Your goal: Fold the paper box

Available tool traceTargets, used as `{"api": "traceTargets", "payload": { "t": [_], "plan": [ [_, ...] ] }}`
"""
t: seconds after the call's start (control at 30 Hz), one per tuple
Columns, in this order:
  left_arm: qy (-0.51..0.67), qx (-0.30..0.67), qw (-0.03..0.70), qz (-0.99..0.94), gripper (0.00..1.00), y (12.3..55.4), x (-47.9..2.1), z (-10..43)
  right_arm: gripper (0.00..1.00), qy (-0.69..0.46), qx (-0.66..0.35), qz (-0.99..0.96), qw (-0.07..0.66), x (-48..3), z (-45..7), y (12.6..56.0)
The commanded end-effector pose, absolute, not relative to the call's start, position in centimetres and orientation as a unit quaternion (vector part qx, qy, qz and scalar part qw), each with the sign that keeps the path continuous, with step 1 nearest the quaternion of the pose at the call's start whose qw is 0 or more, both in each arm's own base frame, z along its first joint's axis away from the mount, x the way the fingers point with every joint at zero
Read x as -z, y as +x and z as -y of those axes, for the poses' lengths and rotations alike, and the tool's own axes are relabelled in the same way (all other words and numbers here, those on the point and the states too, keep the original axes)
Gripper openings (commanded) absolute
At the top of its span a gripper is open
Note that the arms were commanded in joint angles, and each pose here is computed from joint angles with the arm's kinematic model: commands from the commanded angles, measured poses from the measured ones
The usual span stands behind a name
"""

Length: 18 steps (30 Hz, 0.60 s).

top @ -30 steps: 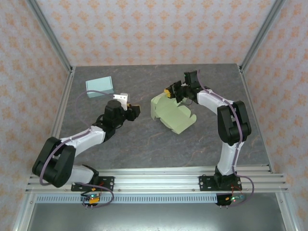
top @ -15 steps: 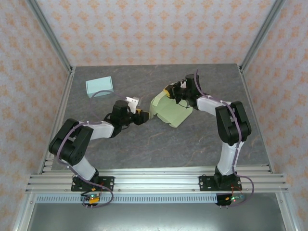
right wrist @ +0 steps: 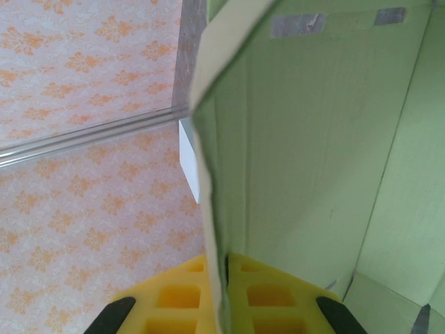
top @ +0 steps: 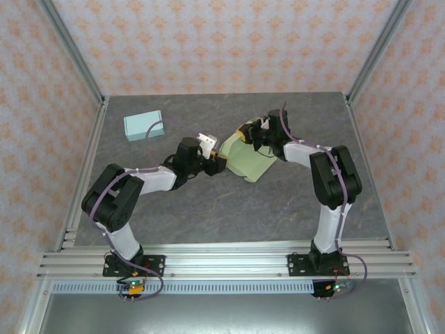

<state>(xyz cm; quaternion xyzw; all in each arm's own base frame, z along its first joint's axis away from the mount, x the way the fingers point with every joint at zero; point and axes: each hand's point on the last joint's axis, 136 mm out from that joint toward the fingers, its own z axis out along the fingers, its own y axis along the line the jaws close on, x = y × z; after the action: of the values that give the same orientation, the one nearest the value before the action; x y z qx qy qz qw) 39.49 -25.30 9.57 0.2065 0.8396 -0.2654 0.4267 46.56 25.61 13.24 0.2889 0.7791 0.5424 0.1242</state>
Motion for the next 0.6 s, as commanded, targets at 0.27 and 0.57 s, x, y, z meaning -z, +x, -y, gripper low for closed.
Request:
{"api": "traceTargets", "payload": {
  "t": [0.27,0.57],
  "plan": [
    [0.184,0.191,0.452,-0.852,0.51,40.9,-9.2,24.5,0.08,0.301,-0.524,-0.788,0.117,-11.5,-27.4,45.5],
    [0.189,0.267,0.461,-0.825,0.54,39.0,-11.4,25.2,0.13,0.245,-0.533,-0.792,0.167,-12.2,-28.1,47.2]
  ]
}}
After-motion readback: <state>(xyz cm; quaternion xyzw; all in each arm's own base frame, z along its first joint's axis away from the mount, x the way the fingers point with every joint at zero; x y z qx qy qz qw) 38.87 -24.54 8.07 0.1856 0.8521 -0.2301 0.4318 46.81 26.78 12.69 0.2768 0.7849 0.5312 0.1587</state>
